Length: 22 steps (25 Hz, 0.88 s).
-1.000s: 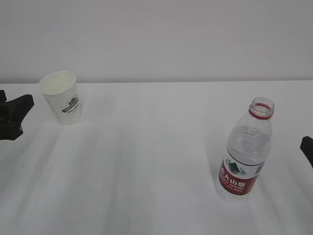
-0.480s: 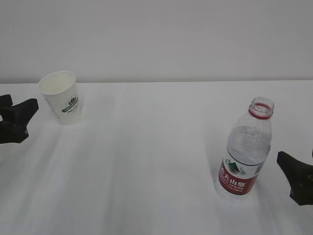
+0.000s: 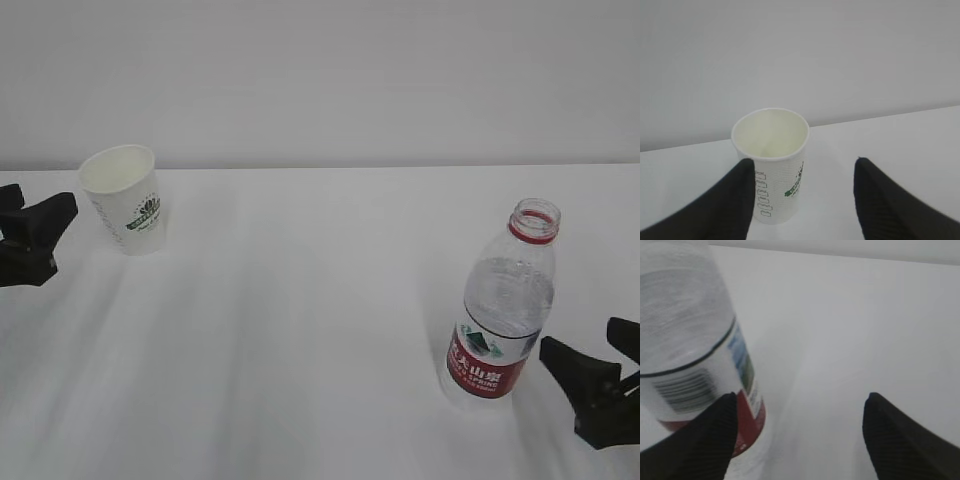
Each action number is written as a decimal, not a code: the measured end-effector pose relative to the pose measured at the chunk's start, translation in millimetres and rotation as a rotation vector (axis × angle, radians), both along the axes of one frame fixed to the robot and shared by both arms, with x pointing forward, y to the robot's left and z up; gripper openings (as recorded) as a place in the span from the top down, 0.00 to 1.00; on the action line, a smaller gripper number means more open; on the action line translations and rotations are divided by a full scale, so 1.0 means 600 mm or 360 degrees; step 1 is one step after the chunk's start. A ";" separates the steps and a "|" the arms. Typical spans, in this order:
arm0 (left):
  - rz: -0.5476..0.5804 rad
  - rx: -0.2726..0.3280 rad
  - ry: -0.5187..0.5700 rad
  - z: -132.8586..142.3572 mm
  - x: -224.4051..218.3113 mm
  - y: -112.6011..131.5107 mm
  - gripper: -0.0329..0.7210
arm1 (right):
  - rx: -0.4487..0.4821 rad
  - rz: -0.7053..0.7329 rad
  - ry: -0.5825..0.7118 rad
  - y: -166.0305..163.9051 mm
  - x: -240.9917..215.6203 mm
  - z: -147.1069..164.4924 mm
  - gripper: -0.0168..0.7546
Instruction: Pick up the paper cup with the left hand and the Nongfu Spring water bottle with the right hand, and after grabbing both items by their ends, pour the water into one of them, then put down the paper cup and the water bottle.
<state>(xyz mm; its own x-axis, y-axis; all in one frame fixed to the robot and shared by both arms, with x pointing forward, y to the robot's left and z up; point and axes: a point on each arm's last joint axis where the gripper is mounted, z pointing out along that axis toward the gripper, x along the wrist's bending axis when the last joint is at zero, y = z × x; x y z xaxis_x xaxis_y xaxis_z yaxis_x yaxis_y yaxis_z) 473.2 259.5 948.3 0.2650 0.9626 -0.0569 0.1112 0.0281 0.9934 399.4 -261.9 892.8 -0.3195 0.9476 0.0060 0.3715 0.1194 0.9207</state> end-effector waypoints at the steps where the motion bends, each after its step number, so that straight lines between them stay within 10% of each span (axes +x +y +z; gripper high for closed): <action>1: 0.0000 0.0000 0.0002 -0.001 0.000 0.000 0.35 | -0.0002 0.0050 0.0000 0.004 -0.002 0.000 0.22; 22: -0.0002 -0.0007 -0.0022 0.002 0.000 0.000 0.36 | -0.0005 0.0486 0.0126 0.038 -0.009 -0.026 0.18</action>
<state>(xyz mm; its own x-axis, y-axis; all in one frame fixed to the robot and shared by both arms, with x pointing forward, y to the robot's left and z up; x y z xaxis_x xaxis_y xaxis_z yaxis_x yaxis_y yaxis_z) 473.4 259.4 949.4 0.2668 0.9620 -0.0573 0.0975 0.0322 0.9947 394.2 -238.8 877.4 -0.5877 0.8081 0.0396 0.3886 0.2390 0.8899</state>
